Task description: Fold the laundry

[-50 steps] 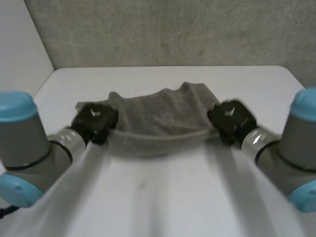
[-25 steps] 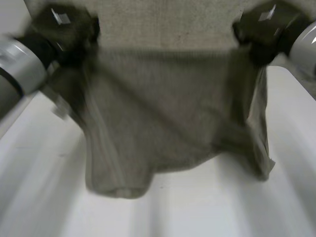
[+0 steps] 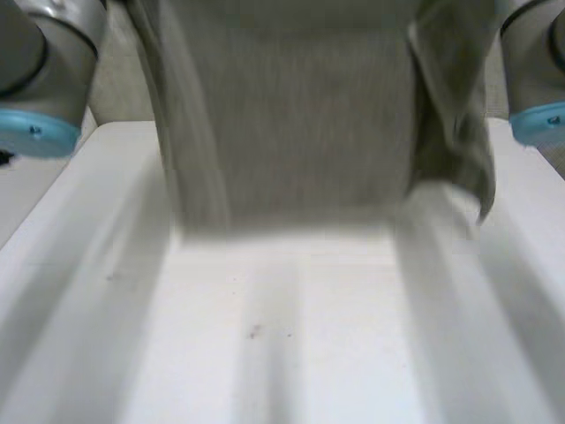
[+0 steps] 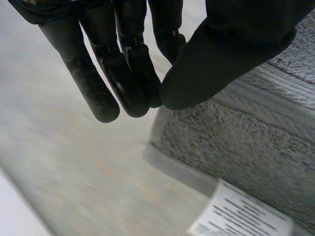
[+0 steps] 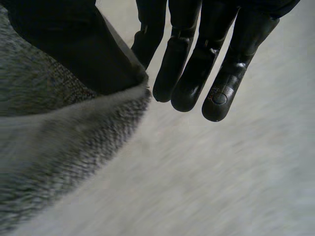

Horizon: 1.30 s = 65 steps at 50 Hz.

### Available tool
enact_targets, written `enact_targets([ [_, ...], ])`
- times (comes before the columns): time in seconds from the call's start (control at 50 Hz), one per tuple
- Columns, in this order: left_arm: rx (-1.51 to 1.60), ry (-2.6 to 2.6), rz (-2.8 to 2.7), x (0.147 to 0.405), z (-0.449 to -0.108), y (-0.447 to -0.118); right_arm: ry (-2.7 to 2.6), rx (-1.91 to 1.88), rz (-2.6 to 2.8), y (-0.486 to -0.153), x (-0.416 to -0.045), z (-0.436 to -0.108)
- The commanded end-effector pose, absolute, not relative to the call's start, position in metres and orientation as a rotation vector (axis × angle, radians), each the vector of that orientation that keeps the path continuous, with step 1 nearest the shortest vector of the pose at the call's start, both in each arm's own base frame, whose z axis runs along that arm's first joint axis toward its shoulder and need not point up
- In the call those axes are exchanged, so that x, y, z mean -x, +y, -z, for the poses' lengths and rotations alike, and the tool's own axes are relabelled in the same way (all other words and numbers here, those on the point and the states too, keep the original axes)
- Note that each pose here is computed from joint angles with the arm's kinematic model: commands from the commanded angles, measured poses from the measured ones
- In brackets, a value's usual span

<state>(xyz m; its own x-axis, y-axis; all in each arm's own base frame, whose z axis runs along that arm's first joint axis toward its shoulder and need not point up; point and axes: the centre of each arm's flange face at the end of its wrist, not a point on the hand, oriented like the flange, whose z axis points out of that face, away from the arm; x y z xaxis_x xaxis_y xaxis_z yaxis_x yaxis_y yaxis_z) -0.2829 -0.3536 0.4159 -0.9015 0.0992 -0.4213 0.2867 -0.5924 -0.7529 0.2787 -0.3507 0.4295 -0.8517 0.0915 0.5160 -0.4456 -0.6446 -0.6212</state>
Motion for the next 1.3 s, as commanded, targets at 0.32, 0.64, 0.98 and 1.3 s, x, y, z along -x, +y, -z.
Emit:
enact_targets([
  [0.32, -0.964, 2.042, 2.044, 0.255, -0.184, -0.283, -2.100, -1.464, -1.806, -0.283, -0.269, -0.210],
  [0.64, -0.949, 2.074, 2.011, 0.245, -0.176, -0.270, -2.650, -1.010, -1.760, -0.298, -0.241, -0.159],
  [0.98, -0.773, 1.980, 2.060, 0.211, -0.208, -0.289, -2.588, -0.791, -1.808, -0.319, -0.184, -0.181],
  [1.3, -0.756, 2.003, 2.036, 0.206, -0.203, -0.292, -2.462, -1.205, -1.571, -0.319, -0.189, -0.136],
])
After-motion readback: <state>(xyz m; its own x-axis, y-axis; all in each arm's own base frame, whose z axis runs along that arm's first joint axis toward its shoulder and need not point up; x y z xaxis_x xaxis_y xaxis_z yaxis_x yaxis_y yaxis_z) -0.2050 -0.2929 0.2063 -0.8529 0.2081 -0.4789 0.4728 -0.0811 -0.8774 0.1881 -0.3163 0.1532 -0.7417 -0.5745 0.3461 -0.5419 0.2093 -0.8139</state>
